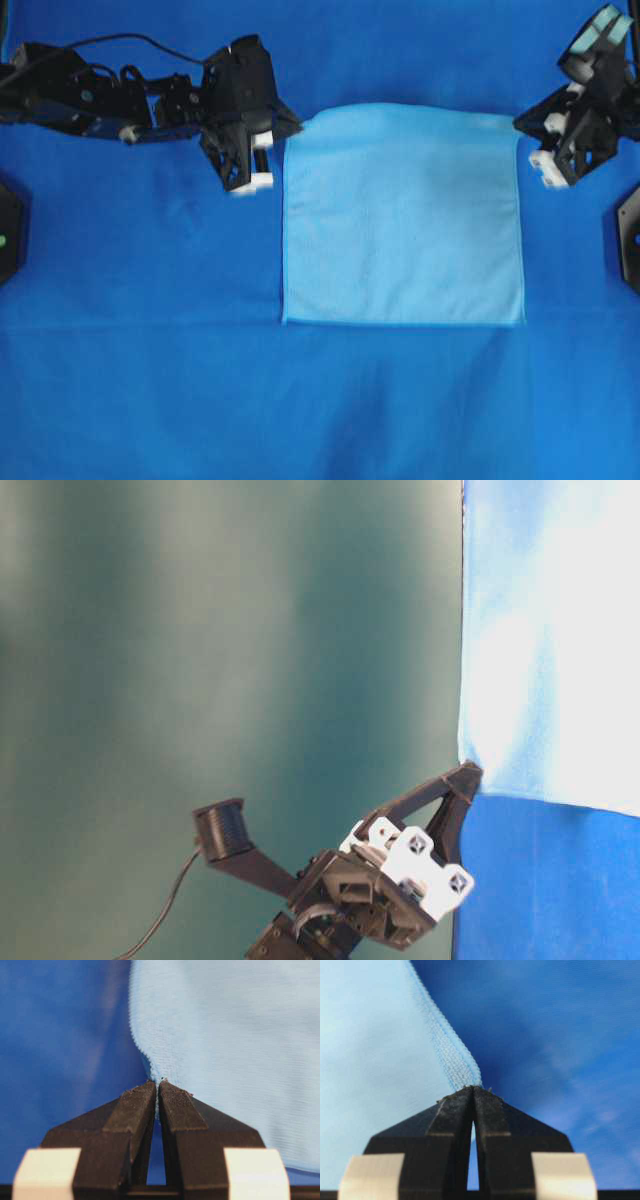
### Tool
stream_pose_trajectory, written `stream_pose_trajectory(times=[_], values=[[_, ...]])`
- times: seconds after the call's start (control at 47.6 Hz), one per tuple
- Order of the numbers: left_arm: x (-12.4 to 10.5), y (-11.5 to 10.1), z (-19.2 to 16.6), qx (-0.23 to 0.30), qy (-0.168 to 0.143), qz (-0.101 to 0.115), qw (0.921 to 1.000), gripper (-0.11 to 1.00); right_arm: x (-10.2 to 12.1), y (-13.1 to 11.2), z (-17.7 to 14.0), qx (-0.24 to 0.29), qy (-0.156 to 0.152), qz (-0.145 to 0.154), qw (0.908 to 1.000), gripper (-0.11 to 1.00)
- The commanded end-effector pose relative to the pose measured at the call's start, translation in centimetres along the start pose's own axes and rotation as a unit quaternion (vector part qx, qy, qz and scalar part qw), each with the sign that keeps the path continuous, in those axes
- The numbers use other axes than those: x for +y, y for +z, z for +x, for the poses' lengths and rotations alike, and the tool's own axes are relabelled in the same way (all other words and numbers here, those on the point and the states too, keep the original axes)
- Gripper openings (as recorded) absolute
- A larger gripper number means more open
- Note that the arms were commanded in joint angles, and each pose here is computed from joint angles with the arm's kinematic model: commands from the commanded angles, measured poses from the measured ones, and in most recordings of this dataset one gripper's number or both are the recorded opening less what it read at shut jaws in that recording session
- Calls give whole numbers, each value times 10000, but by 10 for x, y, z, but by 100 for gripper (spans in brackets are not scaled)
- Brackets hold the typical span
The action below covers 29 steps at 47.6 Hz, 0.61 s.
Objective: Fold the light blue towel.
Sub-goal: 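Grasp the top corners and drag them down toward the bottom edge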
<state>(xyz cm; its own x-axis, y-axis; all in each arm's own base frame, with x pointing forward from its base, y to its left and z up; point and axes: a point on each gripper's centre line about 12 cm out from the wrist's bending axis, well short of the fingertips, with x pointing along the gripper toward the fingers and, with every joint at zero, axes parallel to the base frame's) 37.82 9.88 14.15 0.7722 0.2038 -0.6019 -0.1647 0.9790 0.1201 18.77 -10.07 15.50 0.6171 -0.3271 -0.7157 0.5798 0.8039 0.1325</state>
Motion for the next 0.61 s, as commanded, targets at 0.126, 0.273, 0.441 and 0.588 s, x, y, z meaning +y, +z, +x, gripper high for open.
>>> stream_pose_trajectory(times=[0.126,0.273,0.441,0.588], values=[[-48,8,-11,-145,-495,226,9984,3,40,-15,-20,214,745,118,9969,0],[-86,6,-16,-138,-889,454,9949,3,65,-29,-27,543,1168,44,9917,0],[-120,4,-21,-140,-1242,556,9906,3,90,-48,-32,915,1558,-129,9835,0],[-141,-1,-24,-94,-1458,670,9870,3,106,-60,-33,1191,1739,-184,9774,0]])
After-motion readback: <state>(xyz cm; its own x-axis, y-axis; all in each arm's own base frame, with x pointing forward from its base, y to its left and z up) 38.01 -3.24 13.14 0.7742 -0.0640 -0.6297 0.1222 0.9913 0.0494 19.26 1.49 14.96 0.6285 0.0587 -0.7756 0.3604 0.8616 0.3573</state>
